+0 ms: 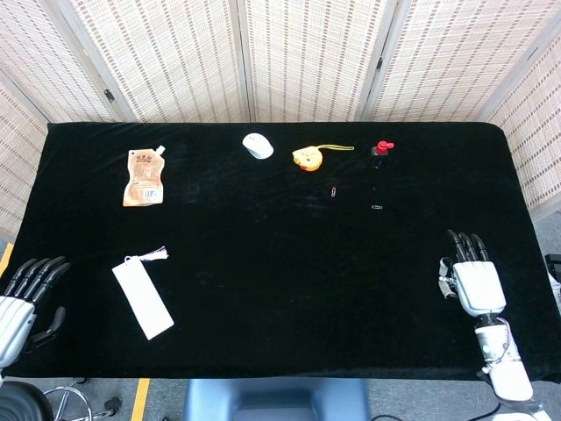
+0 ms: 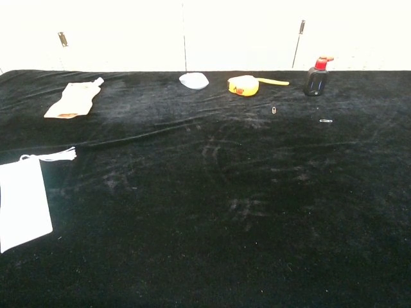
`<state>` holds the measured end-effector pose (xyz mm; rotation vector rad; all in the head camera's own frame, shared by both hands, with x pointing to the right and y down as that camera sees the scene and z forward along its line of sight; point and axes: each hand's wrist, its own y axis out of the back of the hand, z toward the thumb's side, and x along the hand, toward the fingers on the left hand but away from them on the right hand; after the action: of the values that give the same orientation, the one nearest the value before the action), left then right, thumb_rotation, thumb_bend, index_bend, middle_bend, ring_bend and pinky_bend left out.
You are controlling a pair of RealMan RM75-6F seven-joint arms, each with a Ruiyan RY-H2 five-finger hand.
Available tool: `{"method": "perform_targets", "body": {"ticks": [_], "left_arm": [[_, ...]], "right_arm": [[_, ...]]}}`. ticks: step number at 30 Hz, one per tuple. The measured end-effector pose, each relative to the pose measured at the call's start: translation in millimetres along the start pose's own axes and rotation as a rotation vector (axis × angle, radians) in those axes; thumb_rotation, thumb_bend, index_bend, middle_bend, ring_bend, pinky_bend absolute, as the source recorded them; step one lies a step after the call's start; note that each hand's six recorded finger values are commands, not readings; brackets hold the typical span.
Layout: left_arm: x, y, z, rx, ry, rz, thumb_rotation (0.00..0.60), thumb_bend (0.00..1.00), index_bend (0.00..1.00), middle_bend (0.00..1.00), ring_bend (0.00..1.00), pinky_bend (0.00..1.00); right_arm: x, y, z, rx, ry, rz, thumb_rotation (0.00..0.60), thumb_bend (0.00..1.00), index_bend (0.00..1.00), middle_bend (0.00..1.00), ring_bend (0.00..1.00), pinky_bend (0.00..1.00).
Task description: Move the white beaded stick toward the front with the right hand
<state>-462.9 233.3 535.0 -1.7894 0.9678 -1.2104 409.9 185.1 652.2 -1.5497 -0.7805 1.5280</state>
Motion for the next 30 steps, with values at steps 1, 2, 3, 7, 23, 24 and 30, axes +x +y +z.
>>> {"method": "perform_targets", "body": {"ticks": [1,2,3,7,23,24,30], "left_arm": [[0.1,-0.2,0.1,0.000,0.000,0.000,0.600,0.62,0.02,0.08,0.08,0.05],[0.2,-0.5,0.2,0.001,0.000,-0.001,0.600,0.62,0.02,0.08,0.08,0.05],[0.3,-0.6,0.4,0.000,0.000,-0.001,0.600,0.62,0.02,0.08,0.08,0.05],[0.5,-0.5,0.4,0.000,0.001,0.001,0.600,0.62,0.02,0.08,0.08,0.05],[0.9,-5.9,3.0,0.030,0.006,-0.005,0.600,0.62,0.02,0.08,0.08,0.05],[0.6,-6.2,3.1,0.031,0.007,-0.004,0.600,0.62,0.02,0.08,0.08,0.05],[-1.4,-5.6,5.3,0.046,0.009,0.011,0.600,0.62,0.02,0.08,0.08,0.05]], "right_arm": [[0.5,-0.2,-0.1,0.004,0.002,0.006,0.600,0.47,0.04,0.00,0.00,0.00],[0.9,-0.3,0.1,0.006,0.004,0.011,0.600,0.47,0.02,0.00,0.00,0.00],[1.5,-0.3,0.6,0.008,0.007,0.017,0.600,0.47,0.01,0.00,0.00,0.00],[3.7,1.2,2.1,0.018,0.014,0.027,0.600,0.47,0.00,0.00,0.00,0.00],[67.1,51.3,15.8,0.086,0.049,-0.104,0.600,0.46,0.00,0.00,0.00,0.00],[73.0,52.7,16.5,0.098,0.048,-0.118,0.600,0.46,0.00,0.00,0.00,0.00],[84.0,50.3,17.7,0.116,0.046,-0.127,0.600,0.46,0.01,0.00,0.00,0.00]]}}
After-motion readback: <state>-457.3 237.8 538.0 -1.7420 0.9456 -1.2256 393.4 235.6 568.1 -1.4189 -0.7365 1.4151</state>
